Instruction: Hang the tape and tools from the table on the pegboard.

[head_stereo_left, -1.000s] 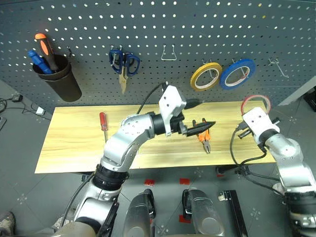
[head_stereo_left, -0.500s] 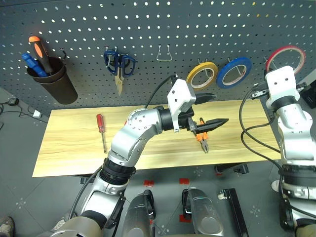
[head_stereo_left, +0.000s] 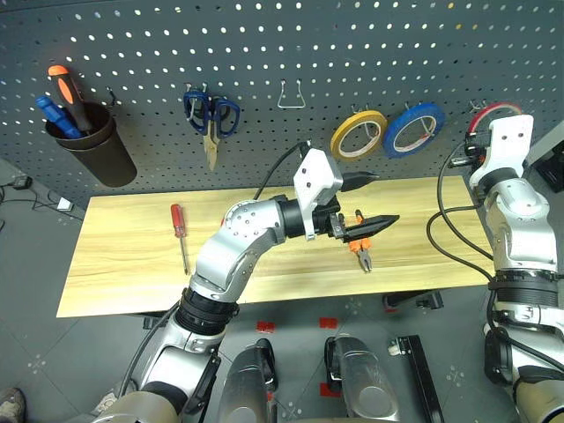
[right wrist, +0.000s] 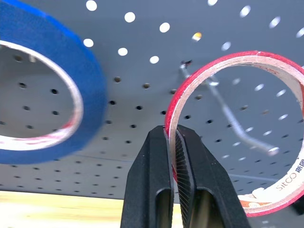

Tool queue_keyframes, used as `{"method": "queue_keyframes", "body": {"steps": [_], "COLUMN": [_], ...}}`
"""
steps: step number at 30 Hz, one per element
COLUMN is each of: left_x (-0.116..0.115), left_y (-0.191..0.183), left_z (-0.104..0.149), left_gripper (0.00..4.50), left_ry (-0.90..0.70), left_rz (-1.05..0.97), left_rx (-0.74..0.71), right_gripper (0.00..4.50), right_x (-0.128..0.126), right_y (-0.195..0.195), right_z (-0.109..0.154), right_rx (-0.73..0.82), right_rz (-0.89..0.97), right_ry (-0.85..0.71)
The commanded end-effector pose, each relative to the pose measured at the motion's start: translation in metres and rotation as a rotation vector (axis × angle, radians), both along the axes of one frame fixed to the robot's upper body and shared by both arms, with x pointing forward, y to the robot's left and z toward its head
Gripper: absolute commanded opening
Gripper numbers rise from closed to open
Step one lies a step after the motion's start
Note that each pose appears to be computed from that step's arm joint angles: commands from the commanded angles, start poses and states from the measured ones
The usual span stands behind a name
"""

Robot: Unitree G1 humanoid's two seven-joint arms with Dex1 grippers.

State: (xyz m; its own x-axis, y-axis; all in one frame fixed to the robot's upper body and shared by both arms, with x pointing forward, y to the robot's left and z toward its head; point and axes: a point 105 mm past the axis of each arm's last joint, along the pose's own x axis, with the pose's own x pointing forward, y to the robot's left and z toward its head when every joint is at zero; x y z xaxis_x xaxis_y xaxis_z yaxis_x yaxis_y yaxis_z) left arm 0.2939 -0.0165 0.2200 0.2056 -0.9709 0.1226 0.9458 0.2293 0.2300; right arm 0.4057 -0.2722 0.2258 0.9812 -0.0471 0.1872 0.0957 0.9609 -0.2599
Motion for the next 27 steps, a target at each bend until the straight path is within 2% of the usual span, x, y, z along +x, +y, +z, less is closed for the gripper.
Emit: {"method": "queue_keyframes", "body": {"steps": [1, 6, 10, 11, 17, 19, 21, 24, 27], "left_x": [0.001, -0.002, -0.007, -0.008, -0.018, -0.02, -0.021, -0.023, -0.028], "left_y": [0.006, 0.03, 0.057, 0.066, 0.126, 0.137, 0.143, 0.157, 0.16], "left_z": [0.004, -0.024, -0.049, -0.057, -0.102, -0.11, -0.114, -0.12, -0.123], "left_gripper": [4.02, 4.02, 4.02, 4.02, 4.02, 4.02, 4.02, 4.02, 4.02], "left_ry": [-0.037, -0.026, 0.013, 0.024, 0.097, 0.09, 0.084, 0.099, 0.105], "left_rz": [0.033, 0.068, 0.108, 0.117, 0.174, 0.18, 0.194, 0.238, 0.241], "left_rx": [-0.027, 0.08, 0.178, 0.215, 0.449, 0.511, 0.535, 0.554, 0.565], "right_gripper": [1.33, 3.01, 4.32, 4.45, 4.45, 4.45, 4.45, 4.45, 4.45], "right_x": [-0.009, -0.027, -0.046, -0.051, -0.059, -0.058, -0.058, -0.052, -0.048], "right_y": [-0.002, 0.012, 0.028, 0.035, 0.095, 0.104, 0.11, 0.115, 0.113], "right_z": [0.018, -0.01, -0.036, -0.043, -0.095, -0.103, -0.115, -0.136, -0.147], "right_rx": [-0.006, -0.066, -0.052, -0.037, 0.087, 0.088, 0.071, 0.15, 0.151], "right_rz": [-0.01, 0.023, 0.045, 0.055, 0.169, 0.183, 0.188, 0.15, 0.116], "right_ry": [-0.068, 0.019, 0.106, 0.133, 0.406, 0.458, 0.539, 0.68, 0.755]}}
